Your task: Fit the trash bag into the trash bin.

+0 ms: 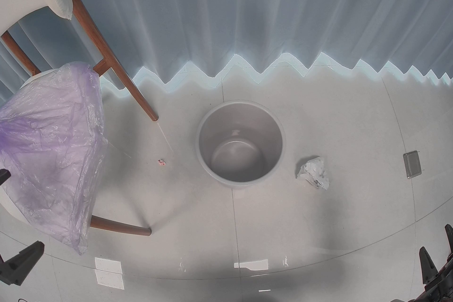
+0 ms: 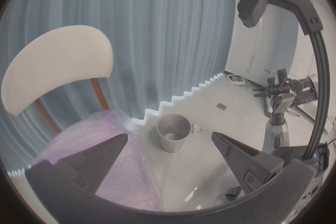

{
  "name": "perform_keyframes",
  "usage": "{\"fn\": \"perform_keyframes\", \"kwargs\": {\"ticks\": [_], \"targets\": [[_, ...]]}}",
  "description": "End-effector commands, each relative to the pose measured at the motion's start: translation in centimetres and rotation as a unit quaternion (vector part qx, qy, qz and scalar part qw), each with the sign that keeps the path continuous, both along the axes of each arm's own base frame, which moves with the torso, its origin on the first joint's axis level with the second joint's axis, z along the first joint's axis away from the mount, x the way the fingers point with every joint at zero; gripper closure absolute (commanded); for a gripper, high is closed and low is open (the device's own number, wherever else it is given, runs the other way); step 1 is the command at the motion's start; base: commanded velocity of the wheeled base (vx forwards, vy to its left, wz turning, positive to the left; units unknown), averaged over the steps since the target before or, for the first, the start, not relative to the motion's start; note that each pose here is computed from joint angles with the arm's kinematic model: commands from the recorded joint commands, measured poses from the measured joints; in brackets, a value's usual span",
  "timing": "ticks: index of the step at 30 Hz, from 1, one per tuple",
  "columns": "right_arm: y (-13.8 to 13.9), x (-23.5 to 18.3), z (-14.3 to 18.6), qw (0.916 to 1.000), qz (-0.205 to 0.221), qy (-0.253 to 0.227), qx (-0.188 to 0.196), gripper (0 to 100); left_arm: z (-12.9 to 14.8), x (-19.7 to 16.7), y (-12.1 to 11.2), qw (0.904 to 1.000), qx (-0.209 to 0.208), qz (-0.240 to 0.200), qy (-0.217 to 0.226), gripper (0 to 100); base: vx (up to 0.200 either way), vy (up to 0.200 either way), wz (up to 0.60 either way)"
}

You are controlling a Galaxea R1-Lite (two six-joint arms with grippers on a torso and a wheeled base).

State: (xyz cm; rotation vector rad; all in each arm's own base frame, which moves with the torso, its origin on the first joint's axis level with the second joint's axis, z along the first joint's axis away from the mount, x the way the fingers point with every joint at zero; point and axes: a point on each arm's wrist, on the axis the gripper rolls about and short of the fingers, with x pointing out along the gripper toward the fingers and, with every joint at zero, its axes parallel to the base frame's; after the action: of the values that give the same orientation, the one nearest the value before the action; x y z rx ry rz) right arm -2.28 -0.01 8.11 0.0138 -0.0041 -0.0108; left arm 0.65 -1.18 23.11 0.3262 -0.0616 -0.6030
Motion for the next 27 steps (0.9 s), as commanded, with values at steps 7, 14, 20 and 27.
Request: {"fn": "perform_keyframes", "kwargs": {"ticks": [7, 14, 20, 27], "targets": [[0.0, 0.0, -0.5, 1.0000, 0.000, 0.000, 0.000, 0, 1.4, 4.3, -1.2, 0.9935, 0.062, -0.091, 0.029, 0, 0.000, 0.000, 0.00], [0.0, 0.0, -0.5, 1.0000, 0.000, 0.000, 0.000, 0, 1.0, 6.0, -2.4, 0.9879, 0.104, -0.107, 0.042, 0, 0.000, 0.000, 0.00], [0.0, 0.0, -0.5, 1.0000, 0.001, 0.000, 0.000, 0, 0.6, 7.1, -2.8, 0.9847, 0.148, -0.080, 0.043, 0, 0.000, 0.000, 0.00], [0.0, 0.0, -0.5, 1.0000, 0.001, 0.000, 0.000, 0, 0.1, 7.8, -3.7, 0.9817, 0.187, -0.014, 0.037, 0, 0.000, 0.000, 0.00]]}}
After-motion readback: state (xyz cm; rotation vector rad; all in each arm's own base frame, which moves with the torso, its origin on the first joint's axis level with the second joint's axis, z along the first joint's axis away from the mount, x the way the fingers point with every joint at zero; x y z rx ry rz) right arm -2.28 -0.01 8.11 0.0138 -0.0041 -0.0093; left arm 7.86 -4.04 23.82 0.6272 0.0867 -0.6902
